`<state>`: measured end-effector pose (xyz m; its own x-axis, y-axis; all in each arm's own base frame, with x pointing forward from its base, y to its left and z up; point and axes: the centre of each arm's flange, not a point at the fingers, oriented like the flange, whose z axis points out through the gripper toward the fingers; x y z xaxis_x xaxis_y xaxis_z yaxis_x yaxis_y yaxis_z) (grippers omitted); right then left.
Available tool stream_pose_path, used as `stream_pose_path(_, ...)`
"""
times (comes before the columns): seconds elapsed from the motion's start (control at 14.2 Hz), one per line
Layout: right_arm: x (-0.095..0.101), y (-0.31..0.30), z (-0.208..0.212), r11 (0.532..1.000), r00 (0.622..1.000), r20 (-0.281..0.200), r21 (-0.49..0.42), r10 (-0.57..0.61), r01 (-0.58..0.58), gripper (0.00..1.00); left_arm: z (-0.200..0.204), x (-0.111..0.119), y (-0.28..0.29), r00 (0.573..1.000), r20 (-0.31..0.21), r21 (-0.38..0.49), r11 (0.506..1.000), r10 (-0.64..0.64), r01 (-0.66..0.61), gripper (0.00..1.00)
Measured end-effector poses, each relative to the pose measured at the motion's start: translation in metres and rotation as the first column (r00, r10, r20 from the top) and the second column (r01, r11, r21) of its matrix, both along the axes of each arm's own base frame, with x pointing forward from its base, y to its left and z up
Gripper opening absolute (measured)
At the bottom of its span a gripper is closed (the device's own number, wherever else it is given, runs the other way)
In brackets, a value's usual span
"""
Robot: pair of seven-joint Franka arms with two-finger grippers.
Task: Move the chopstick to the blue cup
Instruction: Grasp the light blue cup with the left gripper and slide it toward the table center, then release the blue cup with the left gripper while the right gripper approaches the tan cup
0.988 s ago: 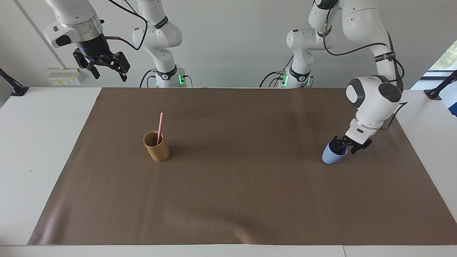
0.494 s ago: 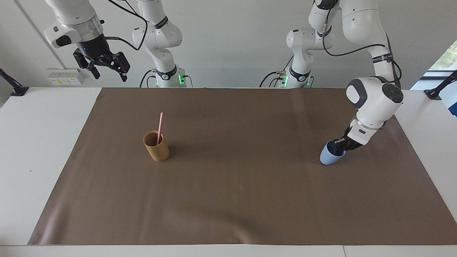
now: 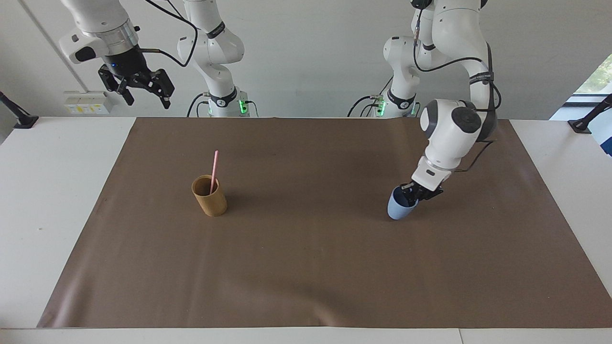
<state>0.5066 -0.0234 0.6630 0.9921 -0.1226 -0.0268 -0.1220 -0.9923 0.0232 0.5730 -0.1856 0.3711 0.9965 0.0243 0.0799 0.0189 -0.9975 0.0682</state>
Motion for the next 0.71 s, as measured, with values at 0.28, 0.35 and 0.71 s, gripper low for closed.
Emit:
stream_pose_path(0.28,0.0,0.0,-0.001,1.0,1.0,-0.003,0.0,0.0,0.0,1.0,0.002,-0.045,-0.105,0.999,-0.009,-0.009,0.999,0.036,-0.036,0.04)
stream_pose_path(0.35,0.0,0.0,-0.002,1.0,1.0,-0.004,0.0,0.0,0.0,1.0,0.002,-0.057,-0.126,0.999,-0.012,-0.012,0.999,0.035,-0.035,0.04)
stream_pose_path(0.71,-0.002,-0.001,-0.003,1.0,1.0,-0.008,0.001,-0.001,0.001,1.0,-0.007,-0.09,-0.172,1.0,-0.016,-0.014,1.0,-0.011,0.011,0.04)
